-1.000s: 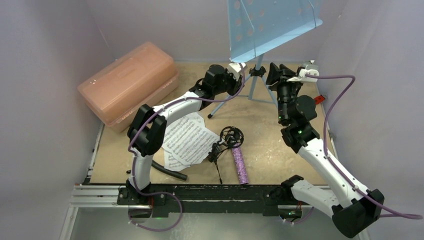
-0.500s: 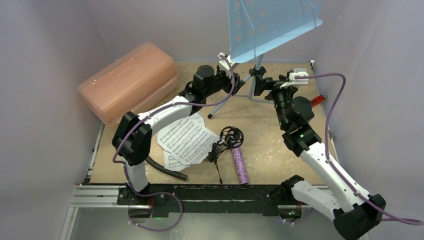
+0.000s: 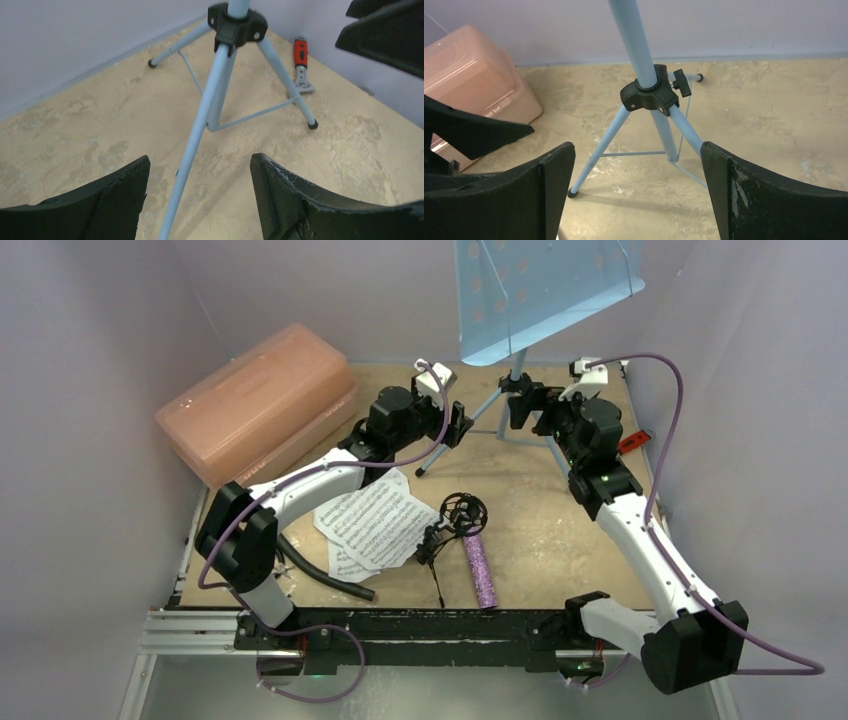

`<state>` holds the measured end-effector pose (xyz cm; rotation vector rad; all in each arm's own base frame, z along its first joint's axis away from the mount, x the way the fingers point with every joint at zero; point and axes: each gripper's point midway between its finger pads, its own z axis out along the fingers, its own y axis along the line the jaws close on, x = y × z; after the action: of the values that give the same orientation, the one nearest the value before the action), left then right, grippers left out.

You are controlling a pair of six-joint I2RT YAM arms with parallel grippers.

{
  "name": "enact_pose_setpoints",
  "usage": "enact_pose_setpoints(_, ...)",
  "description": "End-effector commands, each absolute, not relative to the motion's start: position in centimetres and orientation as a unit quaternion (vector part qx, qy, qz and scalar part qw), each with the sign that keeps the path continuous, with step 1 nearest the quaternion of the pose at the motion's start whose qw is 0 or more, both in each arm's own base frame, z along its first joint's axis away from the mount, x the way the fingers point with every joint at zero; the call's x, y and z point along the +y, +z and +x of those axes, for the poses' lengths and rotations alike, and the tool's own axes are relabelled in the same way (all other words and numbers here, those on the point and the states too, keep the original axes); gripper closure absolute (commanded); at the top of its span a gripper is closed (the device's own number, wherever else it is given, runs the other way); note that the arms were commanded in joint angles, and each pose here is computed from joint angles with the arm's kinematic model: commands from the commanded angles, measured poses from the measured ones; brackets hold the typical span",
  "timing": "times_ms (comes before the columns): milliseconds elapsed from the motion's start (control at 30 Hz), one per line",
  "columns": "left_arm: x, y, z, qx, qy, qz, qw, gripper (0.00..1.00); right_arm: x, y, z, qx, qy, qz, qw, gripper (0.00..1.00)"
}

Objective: Set up the instrument practice props

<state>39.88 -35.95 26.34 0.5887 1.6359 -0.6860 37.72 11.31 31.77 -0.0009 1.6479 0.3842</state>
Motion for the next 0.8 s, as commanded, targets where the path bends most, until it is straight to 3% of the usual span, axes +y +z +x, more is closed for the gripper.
enact_pose_setpoints(0, -34.8, 26.0, 38.9, 0.716, -0.299, 0.242, 0.583, 0.29, 11.2, 33.6, 38.0, 0.731, 0.196, 0.012, 0.654, 0.02)
enact_pose_setpoints(400, -35.6, 24.4, 39.7, 0.708, -0.304, 0.238, 0.591, 0.30, 10.7, 29.8, 42.0, 0.792, 0.177, 0.009, 0.584, 0.03)
enact_pose_setpoints(767, -37.2, 22.9, 41.4, 0.699, -0.300, 0.257, 0.596, 0.32, 11.4, 25.6, 42.0, 0.816, 0.209, -0.045, 0.537, 0.05)
